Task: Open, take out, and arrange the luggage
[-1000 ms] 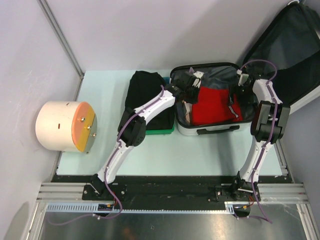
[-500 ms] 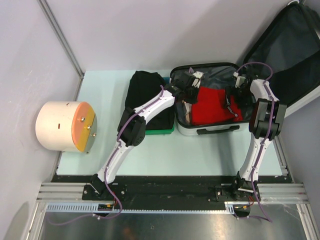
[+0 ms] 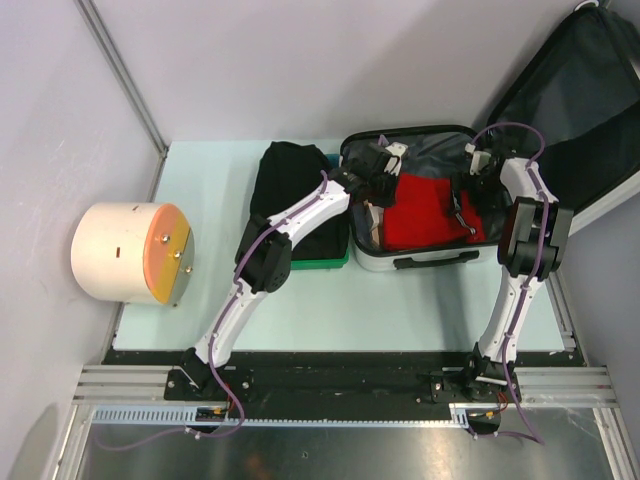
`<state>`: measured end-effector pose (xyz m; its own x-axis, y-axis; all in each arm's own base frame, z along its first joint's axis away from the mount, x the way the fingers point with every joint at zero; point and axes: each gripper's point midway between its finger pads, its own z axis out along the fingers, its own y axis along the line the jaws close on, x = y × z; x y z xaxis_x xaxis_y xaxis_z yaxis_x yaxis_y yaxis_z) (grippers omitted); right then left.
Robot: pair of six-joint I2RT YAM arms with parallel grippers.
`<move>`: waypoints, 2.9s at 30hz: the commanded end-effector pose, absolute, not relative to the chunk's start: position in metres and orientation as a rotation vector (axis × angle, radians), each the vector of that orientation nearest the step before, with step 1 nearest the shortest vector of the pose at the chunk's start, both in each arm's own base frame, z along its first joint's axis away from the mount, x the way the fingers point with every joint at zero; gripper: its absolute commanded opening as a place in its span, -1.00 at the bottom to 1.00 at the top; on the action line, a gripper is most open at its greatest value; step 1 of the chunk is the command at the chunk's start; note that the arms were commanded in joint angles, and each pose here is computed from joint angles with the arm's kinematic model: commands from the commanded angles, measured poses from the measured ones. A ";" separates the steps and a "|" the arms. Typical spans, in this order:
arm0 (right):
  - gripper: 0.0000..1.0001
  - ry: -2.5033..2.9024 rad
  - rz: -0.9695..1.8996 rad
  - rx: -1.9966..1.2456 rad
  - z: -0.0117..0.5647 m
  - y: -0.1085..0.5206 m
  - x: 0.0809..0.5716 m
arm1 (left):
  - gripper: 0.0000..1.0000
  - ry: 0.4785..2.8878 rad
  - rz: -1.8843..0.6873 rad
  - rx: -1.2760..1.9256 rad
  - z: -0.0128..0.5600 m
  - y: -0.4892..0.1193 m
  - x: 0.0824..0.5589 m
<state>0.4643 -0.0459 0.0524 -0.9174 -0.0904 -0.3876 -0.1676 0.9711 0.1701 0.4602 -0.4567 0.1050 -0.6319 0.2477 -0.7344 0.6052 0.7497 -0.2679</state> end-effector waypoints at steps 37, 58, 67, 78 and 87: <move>0.98 2.727 0.154 -0.182 0.021 -0.102 0.479 | -1.00 2.116 -0.704 0.631 0.155 -0.461 0.467; -1.00 2.486 0.509 -0.224 0.133 -0.037 0.479 | -1.00 1.841 -1.005 0.751 0.285 -0.480 0.431; -1.00 2.325 0.513 -0.210 0.201 -0.018 0.486 | -1.00 1.774 -1.048 0.655 0.356 -0.432 0.430; -1.00 2.162 0.624 -0.318 0.266 0.092 0.503 | -1.00 1.809 -0.917 0.486 0.381 -0.304 0.445; -1.00 2.072 0.732 -0.488 0.288 0.246 0.510 | -0.99 1.946 -0.678 0.279 0.338 -0.159 0.445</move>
<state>0.4849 0.2187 0.2677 -0.6272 -0.1029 -0.7720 -0.5870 0.7140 0.3817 0.4514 -0.2174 0.3034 -0.5783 -0.0744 -0.8124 0.5008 0.7537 -0.4256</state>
